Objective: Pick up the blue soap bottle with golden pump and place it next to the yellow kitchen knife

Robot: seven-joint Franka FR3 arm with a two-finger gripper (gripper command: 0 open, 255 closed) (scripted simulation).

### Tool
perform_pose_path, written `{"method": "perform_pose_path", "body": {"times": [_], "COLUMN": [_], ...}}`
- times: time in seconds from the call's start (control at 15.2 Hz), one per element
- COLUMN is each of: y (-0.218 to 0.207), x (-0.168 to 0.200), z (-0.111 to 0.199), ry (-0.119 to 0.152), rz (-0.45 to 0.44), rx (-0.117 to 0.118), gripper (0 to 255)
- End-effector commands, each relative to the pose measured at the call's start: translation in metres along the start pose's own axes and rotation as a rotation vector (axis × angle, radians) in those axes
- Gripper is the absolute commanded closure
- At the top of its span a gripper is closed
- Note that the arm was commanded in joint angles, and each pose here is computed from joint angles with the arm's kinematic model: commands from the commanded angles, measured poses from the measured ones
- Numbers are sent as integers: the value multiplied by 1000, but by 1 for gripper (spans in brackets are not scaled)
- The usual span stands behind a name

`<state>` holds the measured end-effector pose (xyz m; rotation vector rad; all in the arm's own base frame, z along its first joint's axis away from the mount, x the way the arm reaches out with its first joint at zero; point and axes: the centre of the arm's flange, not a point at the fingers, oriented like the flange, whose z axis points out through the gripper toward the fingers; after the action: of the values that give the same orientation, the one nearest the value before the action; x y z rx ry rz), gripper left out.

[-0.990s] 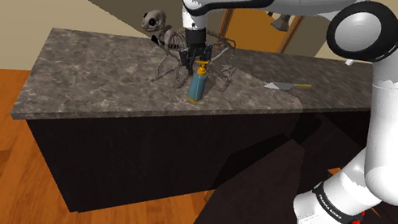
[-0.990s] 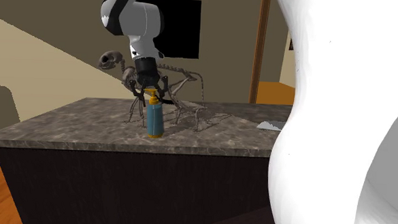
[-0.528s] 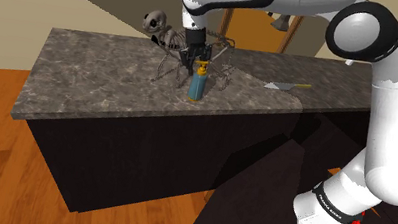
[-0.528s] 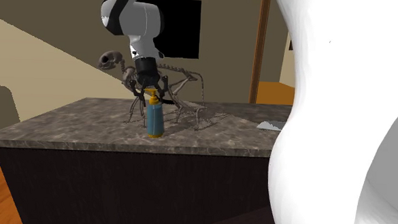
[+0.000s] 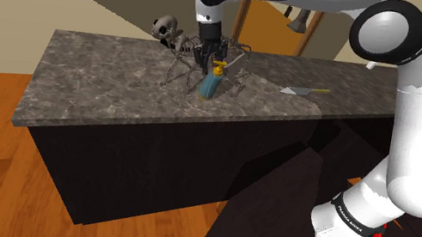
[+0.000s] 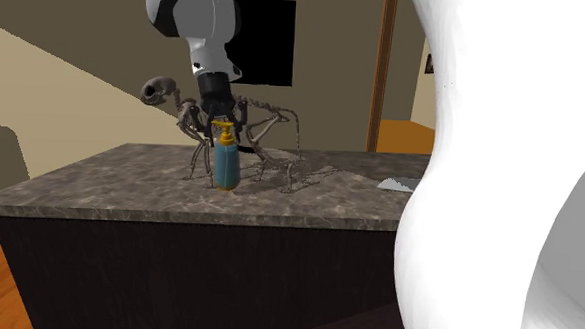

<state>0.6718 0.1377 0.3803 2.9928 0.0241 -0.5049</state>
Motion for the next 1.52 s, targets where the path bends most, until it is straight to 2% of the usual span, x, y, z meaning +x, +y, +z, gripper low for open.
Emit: {"method": "perform_pose_path", "body": {"times": [0.0, 0.92, 1.45], "y": [1, 8, 103], "x": [-4, -27, -72], "z": [-10, -75, -69], "ry": [0, 0, 0], "rz": [0, 0, 0], "rx": [0, 0, 0], "gripper": [255, 255, 255]}}
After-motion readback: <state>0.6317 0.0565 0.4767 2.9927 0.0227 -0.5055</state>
